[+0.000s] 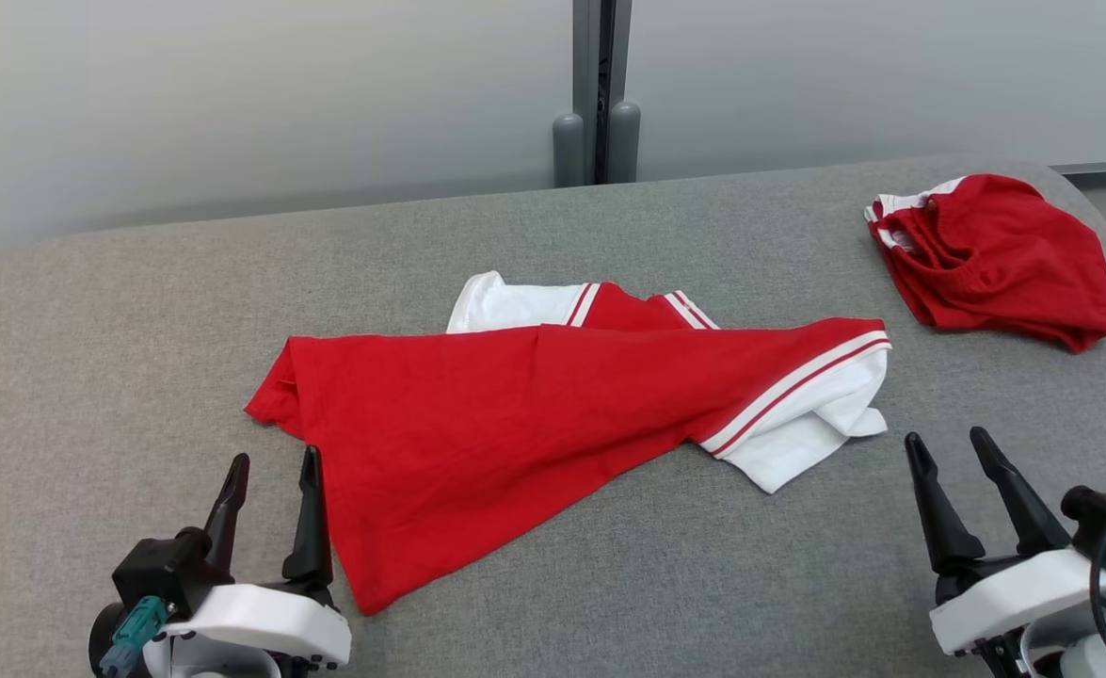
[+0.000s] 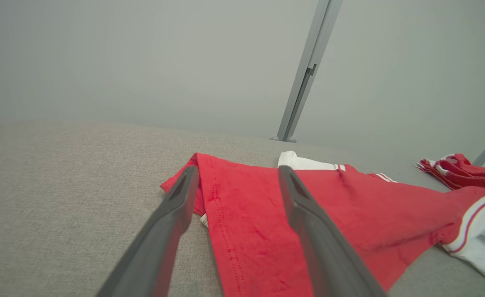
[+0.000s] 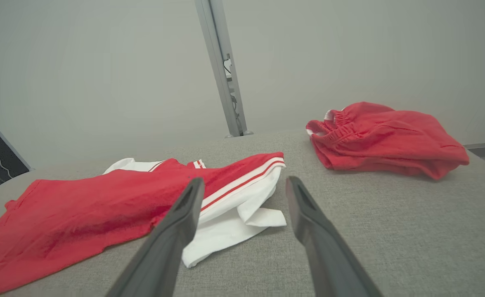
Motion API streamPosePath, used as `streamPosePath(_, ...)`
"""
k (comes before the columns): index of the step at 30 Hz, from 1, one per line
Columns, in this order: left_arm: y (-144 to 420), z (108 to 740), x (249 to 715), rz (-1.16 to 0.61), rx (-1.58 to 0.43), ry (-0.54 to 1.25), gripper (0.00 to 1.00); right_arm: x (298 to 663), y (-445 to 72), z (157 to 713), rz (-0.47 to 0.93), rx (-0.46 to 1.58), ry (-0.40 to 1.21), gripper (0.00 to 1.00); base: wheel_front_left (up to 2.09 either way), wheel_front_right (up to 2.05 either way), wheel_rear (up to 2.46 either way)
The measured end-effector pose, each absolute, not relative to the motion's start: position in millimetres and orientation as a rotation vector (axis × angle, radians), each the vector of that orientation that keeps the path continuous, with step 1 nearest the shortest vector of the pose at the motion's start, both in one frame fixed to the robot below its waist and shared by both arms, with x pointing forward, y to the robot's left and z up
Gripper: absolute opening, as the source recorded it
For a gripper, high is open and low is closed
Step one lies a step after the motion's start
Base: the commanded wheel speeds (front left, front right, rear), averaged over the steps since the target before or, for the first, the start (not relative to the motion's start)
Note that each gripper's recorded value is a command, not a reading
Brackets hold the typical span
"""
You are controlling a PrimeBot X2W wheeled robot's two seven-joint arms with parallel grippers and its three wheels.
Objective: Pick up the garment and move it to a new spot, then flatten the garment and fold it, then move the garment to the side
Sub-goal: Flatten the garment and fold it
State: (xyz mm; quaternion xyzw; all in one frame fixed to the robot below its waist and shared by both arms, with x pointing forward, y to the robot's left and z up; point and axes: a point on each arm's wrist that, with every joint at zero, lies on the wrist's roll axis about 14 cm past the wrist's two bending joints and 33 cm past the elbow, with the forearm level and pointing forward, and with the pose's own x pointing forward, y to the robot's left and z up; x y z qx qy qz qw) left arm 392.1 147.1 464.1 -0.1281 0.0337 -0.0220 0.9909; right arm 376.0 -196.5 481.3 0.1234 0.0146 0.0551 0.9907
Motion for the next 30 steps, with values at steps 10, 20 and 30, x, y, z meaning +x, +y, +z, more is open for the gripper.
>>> streamPosePath(10, 148.7, 459.3, 399.1, -0.039, -0.264, 0.079, 1.00, 397.4, -192.9, 434.3, 0.184, 0.151, 0.285, 1.00, 0.00, 0.00, 0.00)
streamPosePath(20, 160.6, 456.7, 400.1, -0.006, -0.263, 0.082, 1.00, 415.1, -189.6, 408.3, 0.274, 0.004, 0.418, 1.00, 0.00, 0.00, 0.00)
streamPosePath(30, 173.4, 451.7, 400.4, 0.033, -0.261, 0.091, 1.00, 431.2, -181.8, 386.8, 0.367, -0.122, 0.493, 1.00, 0.00, 0.00, 0.00)
